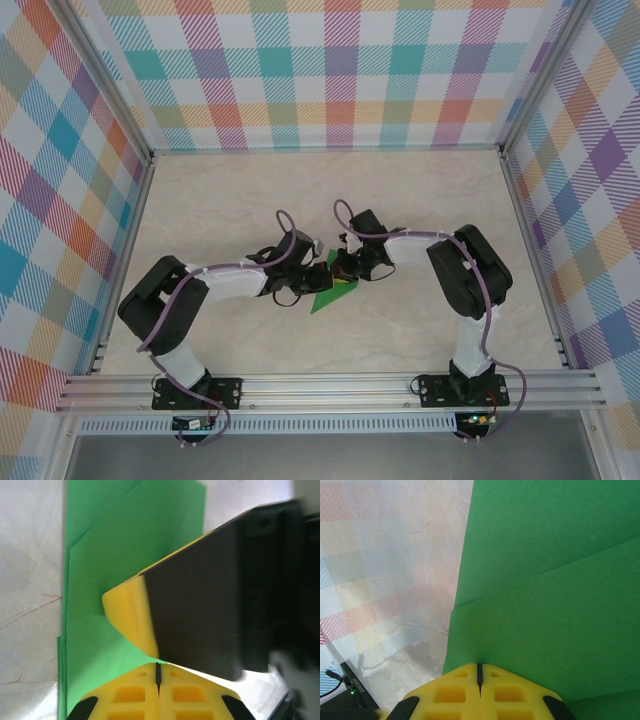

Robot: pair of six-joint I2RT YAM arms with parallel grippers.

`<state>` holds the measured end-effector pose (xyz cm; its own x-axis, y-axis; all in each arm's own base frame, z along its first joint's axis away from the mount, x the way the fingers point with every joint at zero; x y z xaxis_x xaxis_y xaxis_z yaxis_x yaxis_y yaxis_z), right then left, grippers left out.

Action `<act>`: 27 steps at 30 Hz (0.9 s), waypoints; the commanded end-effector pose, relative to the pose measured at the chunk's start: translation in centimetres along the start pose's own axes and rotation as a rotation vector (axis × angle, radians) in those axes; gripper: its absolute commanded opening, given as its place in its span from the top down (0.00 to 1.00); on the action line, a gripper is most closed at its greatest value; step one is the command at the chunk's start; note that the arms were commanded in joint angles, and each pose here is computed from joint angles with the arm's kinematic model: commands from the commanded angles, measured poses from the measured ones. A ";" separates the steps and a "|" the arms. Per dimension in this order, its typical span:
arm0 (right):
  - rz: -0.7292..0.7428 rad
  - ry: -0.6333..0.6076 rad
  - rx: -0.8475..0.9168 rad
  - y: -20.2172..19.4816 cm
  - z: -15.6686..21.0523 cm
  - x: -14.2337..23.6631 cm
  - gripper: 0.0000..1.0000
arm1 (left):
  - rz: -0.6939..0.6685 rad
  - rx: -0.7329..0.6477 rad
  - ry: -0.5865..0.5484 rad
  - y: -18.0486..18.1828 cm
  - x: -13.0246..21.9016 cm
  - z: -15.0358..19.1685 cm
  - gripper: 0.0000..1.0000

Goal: Fold a paper plane with a square sheet of paper (pick it up from the middle)
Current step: Fourth fold the wing at the center of the table.

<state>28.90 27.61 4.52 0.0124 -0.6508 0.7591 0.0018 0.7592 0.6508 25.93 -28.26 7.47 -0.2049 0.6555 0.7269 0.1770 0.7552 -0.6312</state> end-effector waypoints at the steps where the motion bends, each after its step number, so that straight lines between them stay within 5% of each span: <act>1: 0.133 0.037 -0.044 -3.2 0.9 -1.3 1.00 | -0.001 0.003 0.040 1.1 -0.8 0.8 1.00; 27: 0.279 0.062 -0.129 -5.7 0.8 -1.2 1.00 | -0.019 0.083 0.164 7.1 1.2 9.7 1.00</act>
<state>29.12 27.79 4.46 0.0616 -0.6203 0.7820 0.0414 0.7844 0.6189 21.69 -24.55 4.51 -0.2118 0.7063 0.6755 0.1950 0.7078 -0.6790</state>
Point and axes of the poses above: each hand's point on the last joint's axis, 136 mm out from that joint toward the fingers, its own x axis back along the fingers, its own y axis along the line the jaws close on, z = x × y, the point moved 4 cm from there along x, back along the fingers, and after that the axes turned 3 degrees about -x, right-handed, at the moved point
